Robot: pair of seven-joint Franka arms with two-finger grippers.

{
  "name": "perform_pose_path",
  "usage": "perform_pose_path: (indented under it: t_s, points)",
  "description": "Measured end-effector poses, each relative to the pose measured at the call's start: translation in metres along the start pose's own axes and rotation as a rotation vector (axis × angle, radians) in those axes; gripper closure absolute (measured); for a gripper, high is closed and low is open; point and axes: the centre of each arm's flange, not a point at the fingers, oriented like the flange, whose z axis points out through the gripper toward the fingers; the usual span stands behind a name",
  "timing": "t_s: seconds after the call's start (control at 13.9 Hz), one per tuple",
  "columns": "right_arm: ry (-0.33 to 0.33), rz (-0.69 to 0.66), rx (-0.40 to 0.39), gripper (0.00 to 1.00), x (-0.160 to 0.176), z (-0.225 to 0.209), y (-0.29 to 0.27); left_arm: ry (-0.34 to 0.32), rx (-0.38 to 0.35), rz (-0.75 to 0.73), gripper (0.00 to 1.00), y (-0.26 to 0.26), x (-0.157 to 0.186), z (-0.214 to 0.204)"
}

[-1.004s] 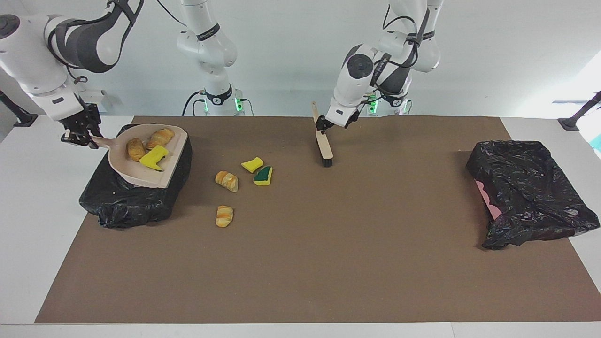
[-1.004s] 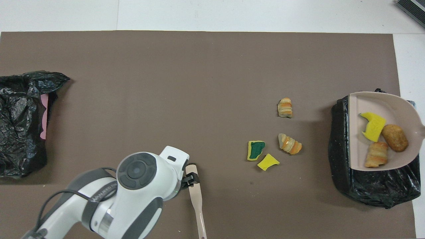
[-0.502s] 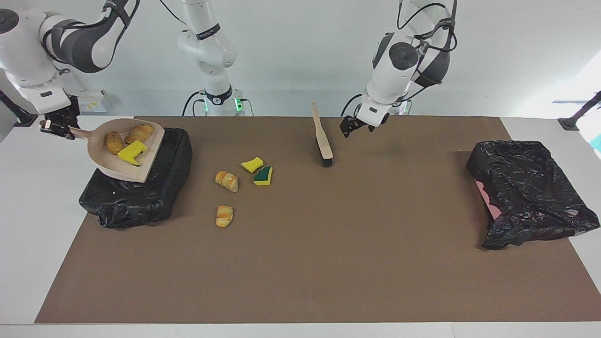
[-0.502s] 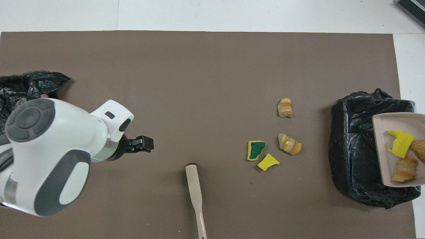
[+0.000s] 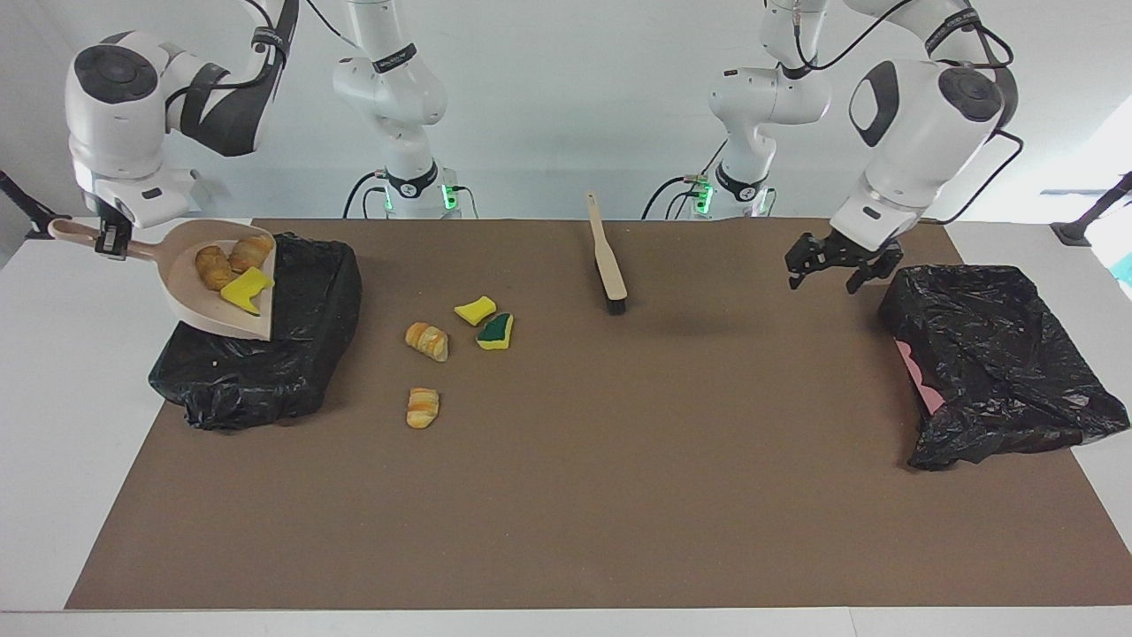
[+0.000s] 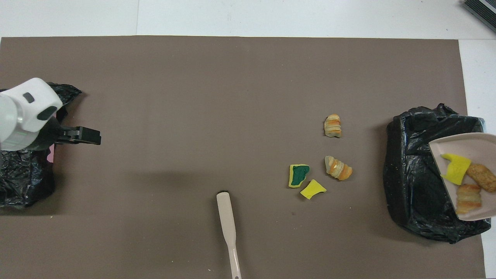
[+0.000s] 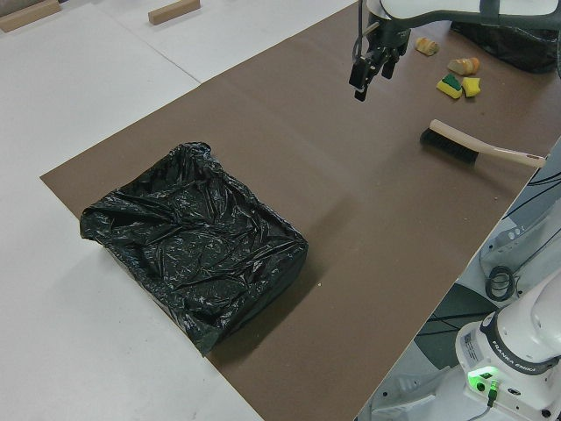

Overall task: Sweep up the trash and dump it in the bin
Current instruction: 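Tip the dustpan into the bag with the right gripper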

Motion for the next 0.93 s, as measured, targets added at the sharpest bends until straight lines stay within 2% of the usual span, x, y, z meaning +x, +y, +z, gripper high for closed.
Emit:
perform_pose_path:
  t_s: [0.22,0.57,0.79,0.93]
  points:
    - [-0.052,-0.03,0.001,0.69,0.002,-0.006,0.004,0.059,0.007,-0.03,0.0,-0.026,0.007,-0.033]
    - [-0.081,-0.047,-0.024,0.69,0.006,-0.024,0.009,-0.041,0.001,-0.033,0.0,-0.027,0.007,-0.071]
    - [-0.128,-0.074,-0.033,0.69,0.012,-0.043,0.016,-0.063,0.002,-0.021,0.0,-0.019,0.012,-0.062]
    - [-0.16,-0.085,-0.037,0.69,0.013,-0.058,0.019,-0.074,0.047,0.005,0.0,-0.011,0.013,-0.059]
